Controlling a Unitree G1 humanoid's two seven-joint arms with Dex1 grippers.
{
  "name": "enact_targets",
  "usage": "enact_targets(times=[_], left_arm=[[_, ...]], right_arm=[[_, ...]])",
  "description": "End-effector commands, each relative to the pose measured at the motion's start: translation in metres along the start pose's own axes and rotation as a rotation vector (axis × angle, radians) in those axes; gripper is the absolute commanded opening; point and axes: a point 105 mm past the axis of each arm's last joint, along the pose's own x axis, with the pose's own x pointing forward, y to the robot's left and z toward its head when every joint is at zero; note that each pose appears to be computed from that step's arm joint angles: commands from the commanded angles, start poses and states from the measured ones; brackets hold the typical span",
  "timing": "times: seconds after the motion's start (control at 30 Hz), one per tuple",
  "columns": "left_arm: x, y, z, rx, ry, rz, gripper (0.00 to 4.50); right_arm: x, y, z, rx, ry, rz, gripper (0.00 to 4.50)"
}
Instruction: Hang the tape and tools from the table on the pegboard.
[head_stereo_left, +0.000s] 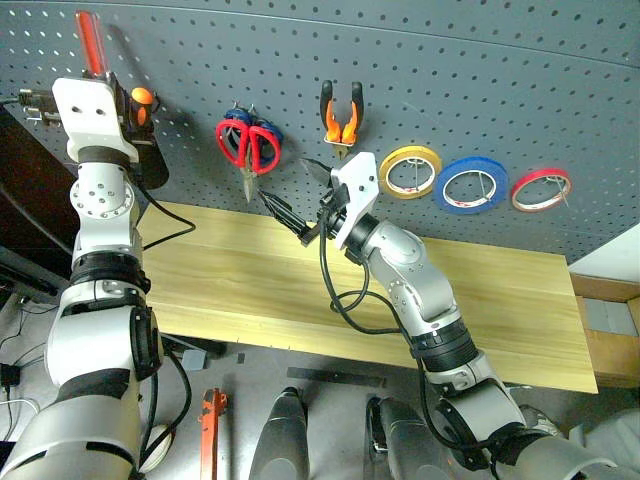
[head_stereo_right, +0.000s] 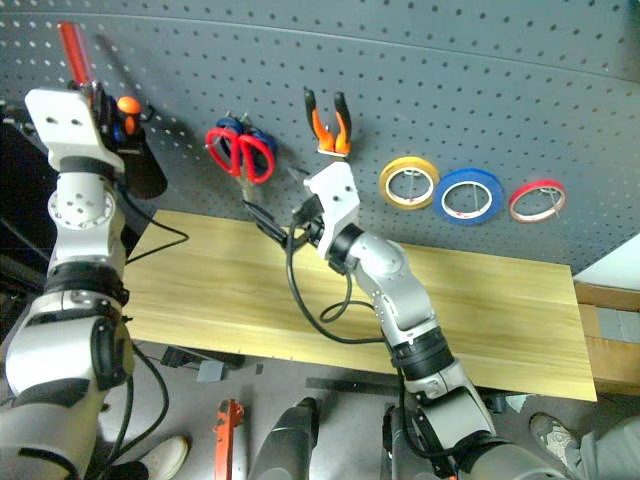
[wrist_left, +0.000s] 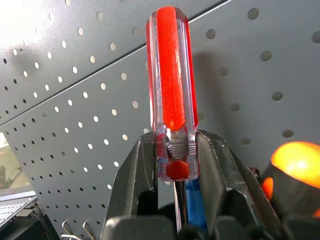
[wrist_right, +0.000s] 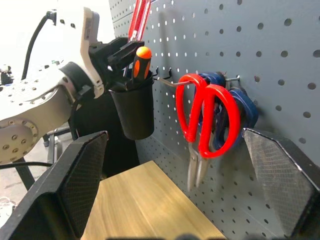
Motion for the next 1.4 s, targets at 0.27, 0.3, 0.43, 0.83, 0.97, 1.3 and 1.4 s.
enact_targets(times=[0.27,0.3,0.43,0.83,0.97,1.3,1.4], left_arm=[[0.002,0.020,0.020,-0.027,-0.049,0.091,0.76],[0.003,0.021,0.021,-0.027,-0.051,0.094,0.76],[0.002,0.021,0.024,-0.029,-0.057,0.100,0.76],[0.000,0.025,0.032,-0.026,-0.068,0.113,2.07],[0.000,0.026,0.032,-0.027,-0.064,0.115,3.36],[-0.001,0.028,0.032,-0.032,-0.060,0.119,4.45],[-0.001,0.028,0.032,-0.038,-0.056,0.118,4.45]], right_arm=[[0.002,0.002,0.014,-0.025,-0.059,0.027,4.50],[0.003,0.002,0.014,-0.026,-0.060,0.028,4.50],[0.005,0.002,0.016,-0.030,-0.068,0.029,4.50],[0.006,0.001,0.017,-0.041,-0.079,0.033,4.50],[0.008,0.000,0.019,-0.044,-0.086,0.034,4.50],[0.008,-0.002,0.018,-0.047,-0.086,0.033,4.50],[0.008,-0.003,0.019,-0.048,-0.088,0.033,4.50]])
